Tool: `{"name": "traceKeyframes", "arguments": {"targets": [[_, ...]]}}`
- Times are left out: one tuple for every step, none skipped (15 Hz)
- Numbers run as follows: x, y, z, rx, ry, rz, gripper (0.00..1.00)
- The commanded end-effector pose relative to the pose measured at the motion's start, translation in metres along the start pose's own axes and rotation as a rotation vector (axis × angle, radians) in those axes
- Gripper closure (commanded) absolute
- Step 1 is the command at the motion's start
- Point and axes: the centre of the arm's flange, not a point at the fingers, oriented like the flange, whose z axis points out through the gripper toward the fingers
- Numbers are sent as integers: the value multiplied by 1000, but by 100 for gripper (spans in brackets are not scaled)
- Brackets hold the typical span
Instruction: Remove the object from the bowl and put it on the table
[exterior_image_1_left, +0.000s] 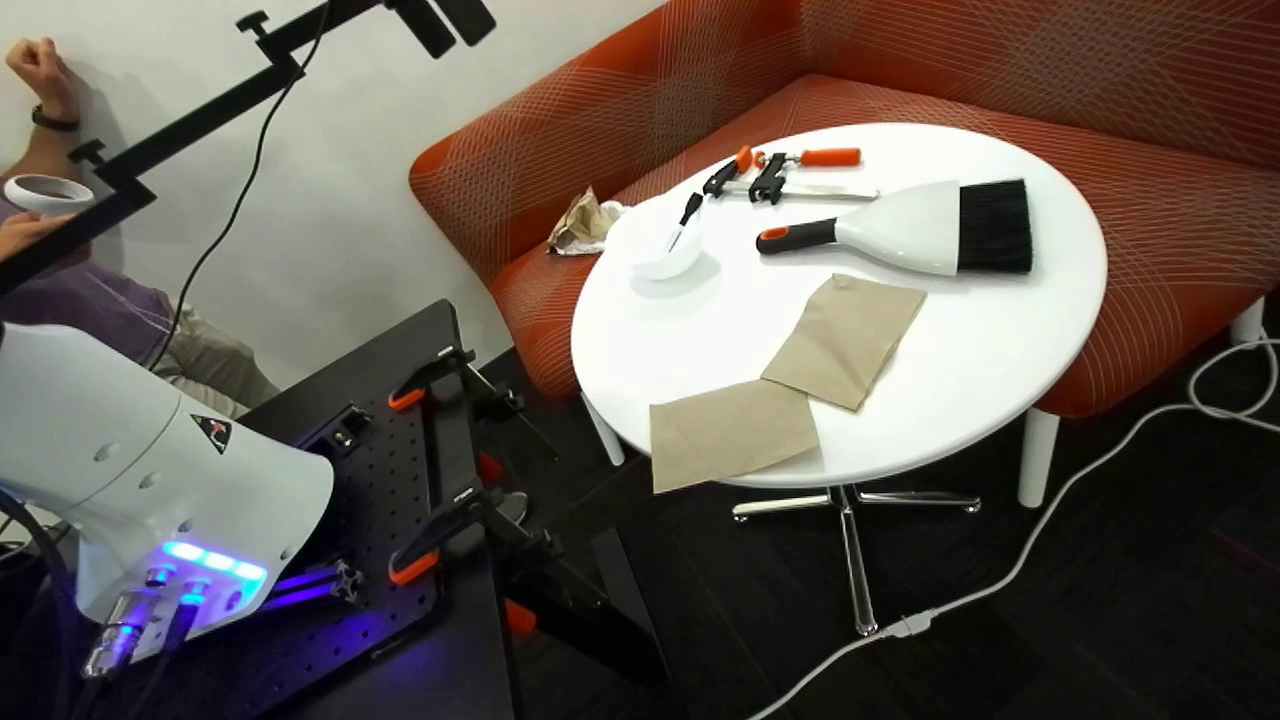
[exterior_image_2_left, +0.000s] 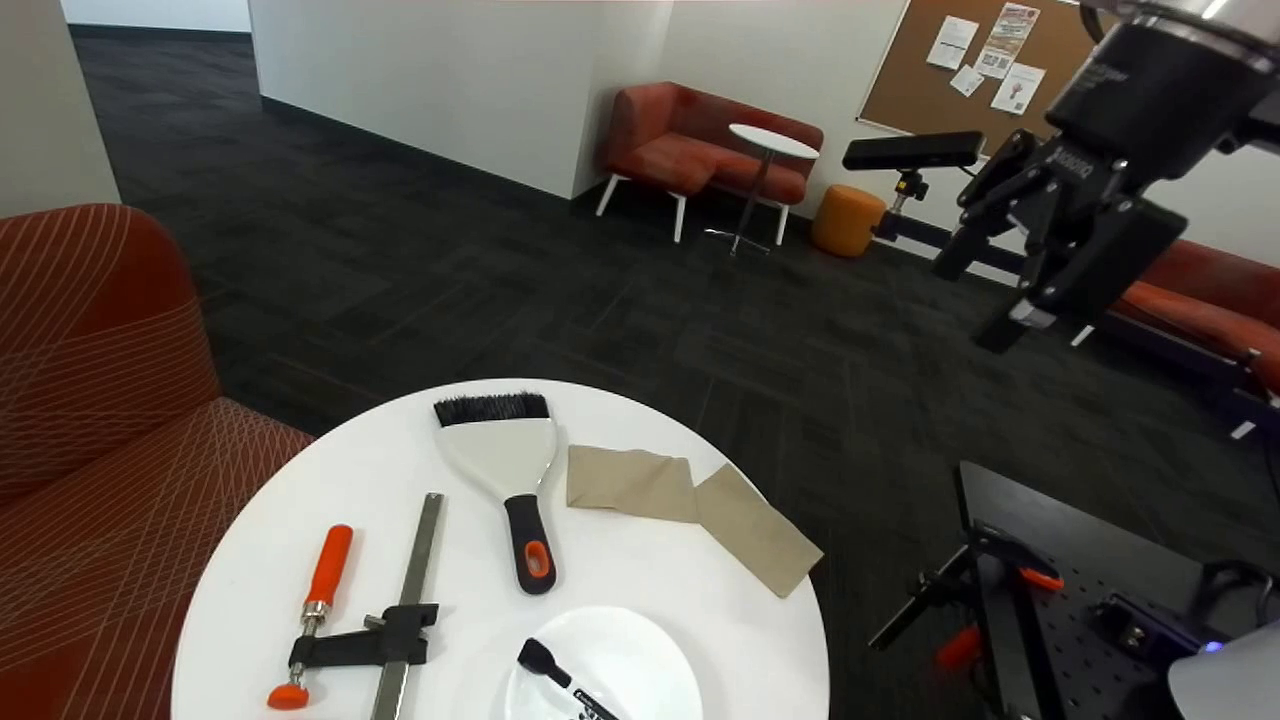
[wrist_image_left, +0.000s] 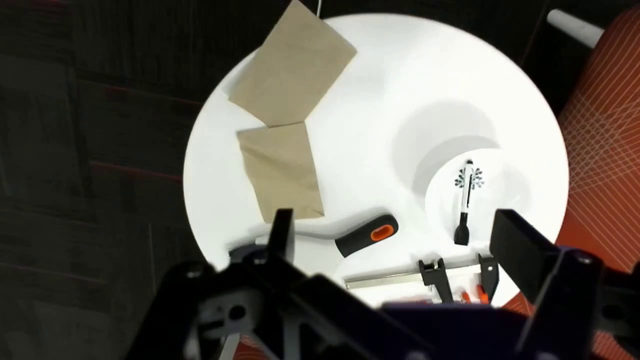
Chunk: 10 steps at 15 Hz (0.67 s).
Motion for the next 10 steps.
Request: {"name": "traceKeyframes", "arguments": {"targets": [[26, -25, 35, 6, 51, 39, 0], [31, -32, 42, 13, 63, 42, 0], [36, -39, 48, 23, 71, 41, 0], [41, -47, 53, 31, 80, 42, 0], [45, -54, 59, 40, 89, 41, 0], [50, -62, 63, 50, 96, 35, 0], [53, -69, 66, 58, 102, 32, 0], [56, -77, 68, 69, 108, 22, 0], [59, -84, 70, 80, 111, 12, 0], [63, -90, 71, 85, 114, 1, 0]]}}
